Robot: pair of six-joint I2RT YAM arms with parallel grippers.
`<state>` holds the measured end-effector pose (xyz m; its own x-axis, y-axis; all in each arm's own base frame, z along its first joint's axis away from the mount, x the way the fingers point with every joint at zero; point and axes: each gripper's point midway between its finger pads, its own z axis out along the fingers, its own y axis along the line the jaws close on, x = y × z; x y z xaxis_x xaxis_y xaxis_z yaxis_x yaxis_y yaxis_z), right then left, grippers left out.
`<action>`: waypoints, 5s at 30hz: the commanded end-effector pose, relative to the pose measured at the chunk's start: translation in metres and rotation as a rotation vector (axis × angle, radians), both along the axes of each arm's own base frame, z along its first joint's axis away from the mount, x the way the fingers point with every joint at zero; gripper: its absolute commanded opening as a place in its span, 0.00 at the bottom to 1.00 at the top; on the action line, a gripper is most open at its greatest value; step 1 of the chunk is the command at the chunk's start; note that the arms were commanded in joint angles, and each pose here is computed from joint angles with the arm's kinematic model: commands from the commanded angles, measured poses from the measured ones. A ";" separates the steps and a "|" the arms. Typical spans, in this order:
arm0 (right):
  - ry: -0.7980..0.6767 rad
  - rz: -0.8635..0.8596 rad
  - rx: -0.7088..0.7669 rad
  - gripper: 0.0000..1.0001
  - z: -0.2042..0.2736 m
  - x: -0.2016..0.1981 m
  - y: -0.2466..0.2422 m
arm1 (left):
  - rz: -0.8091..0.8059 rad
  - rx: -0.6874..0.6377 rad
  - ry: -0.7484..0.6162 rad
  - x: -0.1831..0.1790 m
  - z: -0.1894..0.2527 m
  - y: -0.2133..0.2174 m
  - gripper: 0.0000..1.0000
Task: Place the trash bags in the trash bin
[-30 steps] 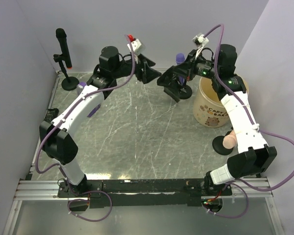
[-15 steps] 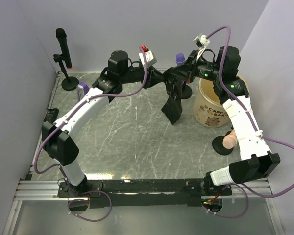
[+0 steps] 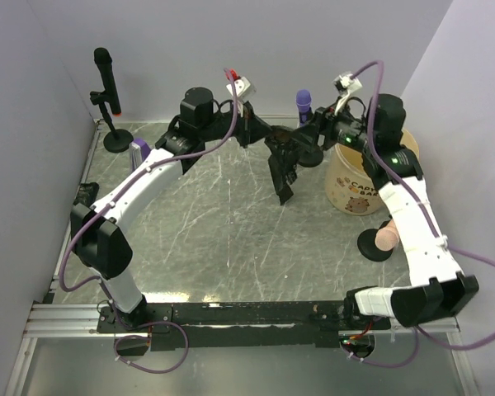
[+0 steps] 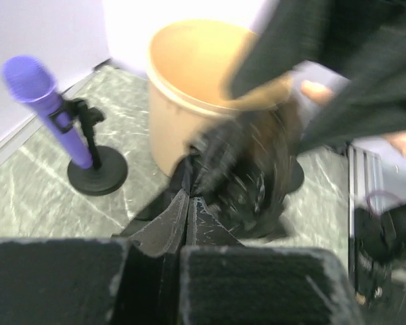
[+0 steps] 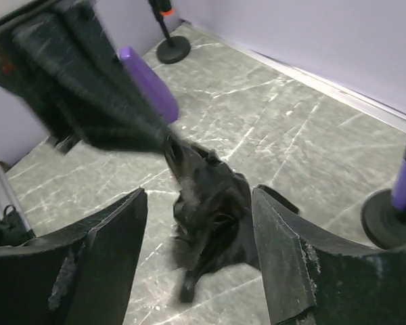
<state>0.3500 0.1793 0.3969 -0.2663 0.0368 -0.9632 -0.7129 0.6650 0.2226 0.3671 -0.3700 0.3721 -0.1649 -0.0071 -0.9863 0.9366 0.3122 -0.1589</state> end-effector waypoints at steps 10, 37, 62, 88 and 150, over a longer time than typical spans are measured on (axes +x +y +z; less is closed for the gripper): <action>0.035 -0.087 -0.056 0.71 -0.027 -0.037 -0.016 | 0.283 -0.178 0.149 0.030 0.040 0.022 0.01; 0.036 -0.005 -0.042 0.49 -0.033 0.023 0.039 | 0.362 -0.281 0.255 0.026 0.065 0.037 0.01; 0.067 -0.171 -0.040 0.59 -0.036 0.057 0.033 | 0.258 -0.273 0.271 0.016 0.056 0.025 0.01; 0.298 0.223 0.319 0.00 -0.011 0.031 0.057 | 0.141 -0.178 0.195 -0.038 0.001 0.107 0.57; 0.110 -0.080 0.089 0.00 -0.027 0.047 -0.025 | -0.149 -0.149 0.319 0.048 0.057 0.114 0.01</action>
